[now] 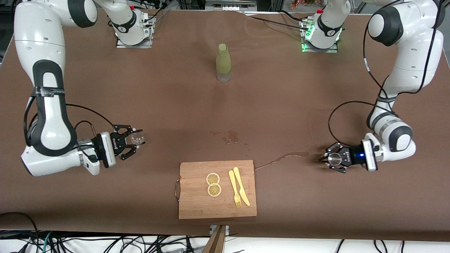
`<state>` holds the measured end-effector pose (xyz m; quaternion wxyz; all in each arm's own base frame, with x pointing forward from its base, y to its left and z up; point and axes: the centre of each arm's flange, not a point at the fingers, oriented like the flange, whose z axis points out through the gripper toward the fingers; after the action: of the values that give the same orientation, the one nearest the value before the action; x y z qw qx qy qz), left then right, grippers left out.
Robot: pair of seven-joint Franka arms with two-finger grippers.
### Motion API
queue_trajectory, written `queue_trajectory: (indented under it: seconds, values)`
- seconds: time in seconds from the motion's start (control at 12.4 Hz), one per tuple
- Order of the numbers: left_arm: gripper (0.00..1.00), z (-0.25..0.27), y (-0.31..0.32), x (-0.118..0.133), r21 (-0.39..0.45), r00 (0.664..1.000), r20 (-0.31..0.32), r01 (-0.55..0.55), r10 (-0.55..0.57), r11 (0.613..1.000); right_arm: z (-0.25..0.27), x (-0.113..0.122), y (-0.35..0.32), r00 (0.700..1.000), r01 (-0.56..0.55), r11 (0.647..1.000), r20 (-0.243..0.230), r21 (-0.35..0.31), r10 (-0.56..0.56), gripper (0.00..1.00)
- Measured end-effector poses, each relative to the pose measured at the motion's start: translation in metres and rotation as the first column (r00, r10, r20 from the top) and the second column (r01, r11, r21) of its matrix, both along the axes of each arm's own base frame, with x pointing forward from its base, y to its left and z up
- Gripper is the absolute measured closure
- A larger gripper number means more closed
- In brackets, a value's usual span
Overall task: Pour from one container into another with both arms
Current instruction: 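Lower the jigger with the left gripper while the right gripper lowers the beaker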
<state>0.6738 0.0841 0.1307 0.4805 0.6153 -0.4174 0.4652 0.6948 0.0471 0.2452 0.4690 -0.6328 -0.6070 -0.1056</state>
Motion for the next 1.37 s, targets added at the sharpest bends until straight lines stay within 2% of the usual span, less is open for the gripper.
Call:
queue_trajectory:
  seconds: [0.16,0.32,0.48,0.57,0.73,0.97,1.13,1.37]
  values:
    - [0.91,0.001,0.046,-0.014,0.030,1.000,-0.016,-0.006,0.006,1.000,-0.027,-0.019,-0.030,1.000,-0.015,0.995,0.004,0.103,0.015,0.51]
    - [0.91,0.000,0.081,-0.026,0.058,0.999,-0.028,-0.016,0.018,0.998,-0.058,-0.044,-0.059,0.999,-0.034,0.982,0.033,0.187,0.028,0.51]
    - [0.91,-0.003,0.093,-0.033,0.059,1.000,-0.013,-0.027,0.028,0.998,-0.085,-0.069,-0.091,0.996,-0.056,0.969,0.087,0.239,0.036,0.51]
    - [0.91,-0.004,0.092,-0.035,0.057,1.000,0.016,-0.021,0.020,0.998,-0.095,-0.078,-0.108,0.991,-0.068,0.966,0.126,0.249,0.037,0.51]
    - [0.91,-0.010,0.090,-0.041,0.052,0.998,0.059,-0.008,0.005,0.999,-0.106,-0.088,-0.135,0.982,-0.080,0.968,0.187,0.240,0.035,0.51]
    - [0.91,-0.033,0.086,-0.052,0.046,0.996,0.092,0.002,-0.006,0.999,-0.111,-0.087,-0.152,0.967,-0.090,0.977,0.254,0.194,0.039,0.51]
    - [0.91,-0.043,0.086,-0.056,0.045,0.995,0.097,0.002,-0.007,0.999,-0.113,-0.084,-0.154,0.960,-0.091,0.981,0.277,0.173,0.040,0.51]
    - [0.91,-0.054,0.085,-0.060,0.044,0.994,0.105,0.004,-0.008,0.999,-0.121,-0.084,-0.156,0.957,-0.089,0.983,0.287,0.160,0.040,0.51]
